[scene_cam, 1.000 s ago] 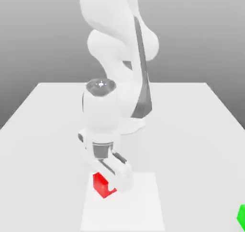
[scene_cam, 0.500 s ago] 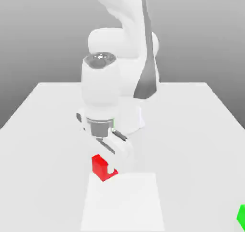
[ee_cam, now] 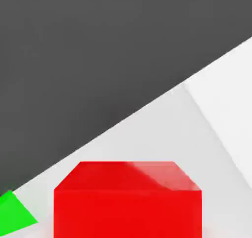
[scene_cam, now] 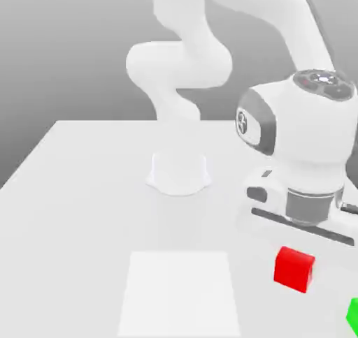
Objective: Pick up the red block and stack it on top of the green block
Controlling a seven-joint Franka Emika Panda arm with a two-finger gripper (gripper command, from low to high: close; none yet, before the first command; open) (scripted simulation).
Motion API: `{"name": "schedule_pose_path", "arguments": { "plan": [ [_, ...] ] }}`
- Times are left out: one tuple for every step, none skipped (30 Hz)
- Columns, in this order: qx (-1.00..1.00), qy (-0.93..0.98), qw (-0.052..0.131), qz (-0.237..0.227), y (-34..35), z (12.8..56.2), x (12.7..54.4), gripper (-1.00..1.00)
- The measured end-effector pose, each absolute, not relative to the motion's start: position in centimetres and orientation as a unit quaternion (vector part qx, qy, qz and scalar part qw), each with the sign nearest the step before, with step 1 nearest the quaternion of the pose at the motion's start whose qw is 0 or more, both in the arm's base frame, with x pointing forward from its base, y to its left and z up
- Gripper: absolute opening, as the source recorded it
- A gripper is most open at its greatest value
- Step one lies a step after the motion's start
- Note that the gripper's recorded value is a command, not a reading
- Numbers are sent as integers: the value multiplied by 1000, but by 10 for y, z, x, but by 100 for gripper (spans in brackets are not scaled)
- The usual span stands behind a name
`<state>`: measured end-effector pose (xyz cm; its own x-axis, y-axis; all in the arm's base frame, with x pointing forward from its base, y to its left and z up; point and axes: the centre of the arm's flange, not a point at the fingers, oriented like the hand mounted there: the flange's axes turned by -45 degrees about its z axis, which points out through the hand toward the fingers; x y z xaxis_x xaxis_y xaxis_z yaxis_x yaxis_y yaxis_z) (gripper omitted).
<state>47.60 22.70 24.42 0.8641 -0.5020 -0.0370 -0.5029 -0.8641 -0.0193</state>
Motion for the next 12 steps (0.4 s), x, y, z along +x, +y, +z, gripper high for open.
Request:
{"name": "schedule_pose_path", "arguments": {
  "plan": [
    [-967, 253, 12, 14, 244, 245, 477, -100],
    [-969, 246, 10, 11, 261, 246, 478, -100],
    [-971, 239, 8, 8, 278, 247, 477, -100],
    [-972, 233, 5, 5, 294, 247, 477, -100],
    [-973, 229, 3, 3, 307, 243, 477, -100],
    [-974, 228, 3, 1, 314, 232, 477, -100],
    [-974, 227, 2, 0, 317, 218, 477, -100],
    [-974, 226, 2, 0, 318, 201, 477, -100],
    [-974, 226, 1, 0, 319, 189, 476, 100],
    [-974, 226, 1, 0, 319, 189, 476, 100],
    [-974, 226, 1, 0, 319, 189, 476, 100],
    [-974, 226, 1, 0, 319, 189, 476, 100]
  ]
}}
